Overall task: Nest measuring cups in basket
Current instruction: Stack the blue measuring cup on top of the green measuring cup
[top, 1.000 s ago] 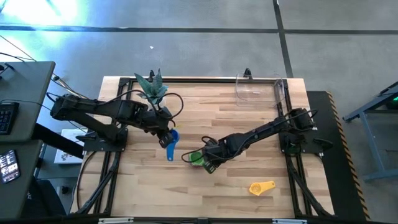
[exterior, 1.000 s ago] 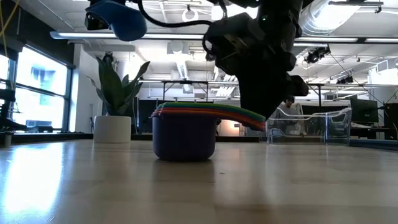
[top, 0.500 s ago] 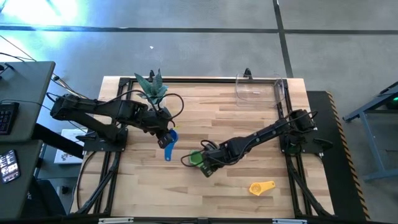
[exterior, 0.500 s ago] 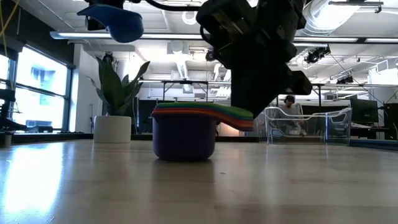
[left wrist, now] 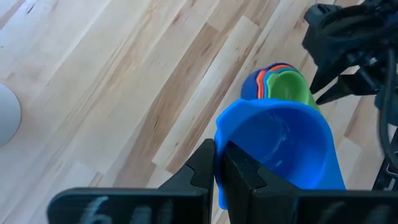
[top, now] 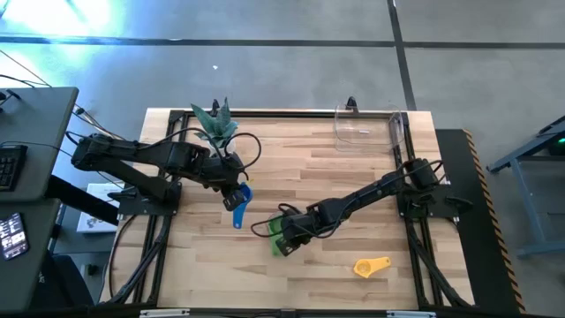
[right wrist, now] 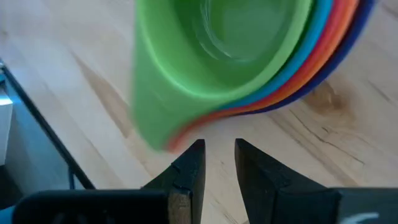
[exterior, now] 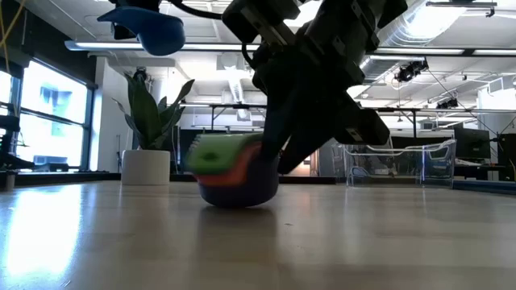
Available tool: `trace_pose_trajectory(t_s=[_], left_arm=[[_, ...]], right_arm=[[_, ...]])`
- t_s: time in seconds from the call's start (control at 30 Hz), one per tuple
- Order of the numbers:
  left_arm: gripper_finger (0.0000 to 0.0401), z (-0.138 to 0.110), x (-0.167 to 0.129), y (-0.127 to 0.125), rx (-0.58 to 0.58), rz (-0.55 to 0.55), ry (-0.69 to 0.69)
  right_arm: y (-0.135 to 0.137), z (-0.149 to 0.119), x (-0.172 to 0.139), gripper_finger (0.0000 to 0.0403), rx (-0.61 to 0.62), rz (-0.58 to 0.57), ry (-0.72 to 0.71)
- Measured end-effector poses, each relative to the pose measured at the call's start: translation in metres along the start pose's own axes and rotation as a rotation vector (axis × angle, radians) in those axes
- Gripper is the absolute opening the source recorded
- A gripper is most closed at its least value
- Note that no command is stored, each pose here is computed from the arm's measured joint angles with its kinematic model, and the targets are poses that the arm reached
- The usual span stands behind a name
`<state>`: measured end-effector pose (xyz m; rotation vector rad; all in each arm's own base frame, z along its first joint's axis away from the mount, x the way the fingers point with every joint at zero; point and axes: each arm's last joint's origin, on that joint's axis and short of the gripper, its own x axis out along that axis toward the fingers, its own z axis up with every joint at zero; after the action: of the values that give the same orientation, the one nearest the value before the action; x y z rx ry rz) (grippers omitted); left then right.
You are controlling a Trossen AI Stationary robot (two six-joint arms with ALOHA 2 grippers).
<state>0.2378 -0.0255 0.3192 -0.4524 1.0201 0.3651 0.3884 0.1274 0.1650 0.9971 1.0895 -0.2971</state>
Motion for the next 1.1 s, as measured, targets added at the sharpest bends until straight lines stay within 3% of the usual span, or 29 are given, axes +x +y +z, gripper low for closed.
trace_pose_trajectory(t_s=[0.27, 0.57, 0.9, 1.1], left_arm=[[0.001, -0.001, 0.0, 0.001, 0.001, 0.007, 0.009], [0.001, -0.001, 0.0, 0.001, -0.026, 0.011, 0.015], [0.001, -0.004, 0.0, -0.005, 0.012, -0.008, 0.009], [0.001, 0.006, 0.012, -0.02, 0.082, -0.071, -0.066]], right_arm=[[0.01, 0.002, -0.008, 0.0078, 0.016, 0.007, -0.053], [0.026, 0.005, -0.031, 0.0078, -0.044, -0.087, -0.036], [0.055, 0.018, -0.122, 0.0078, -0.238, -0.421, -0.131], [0.063, 0.031, -0.188, 0.0078, -0.313, -0.532, -0.222]])
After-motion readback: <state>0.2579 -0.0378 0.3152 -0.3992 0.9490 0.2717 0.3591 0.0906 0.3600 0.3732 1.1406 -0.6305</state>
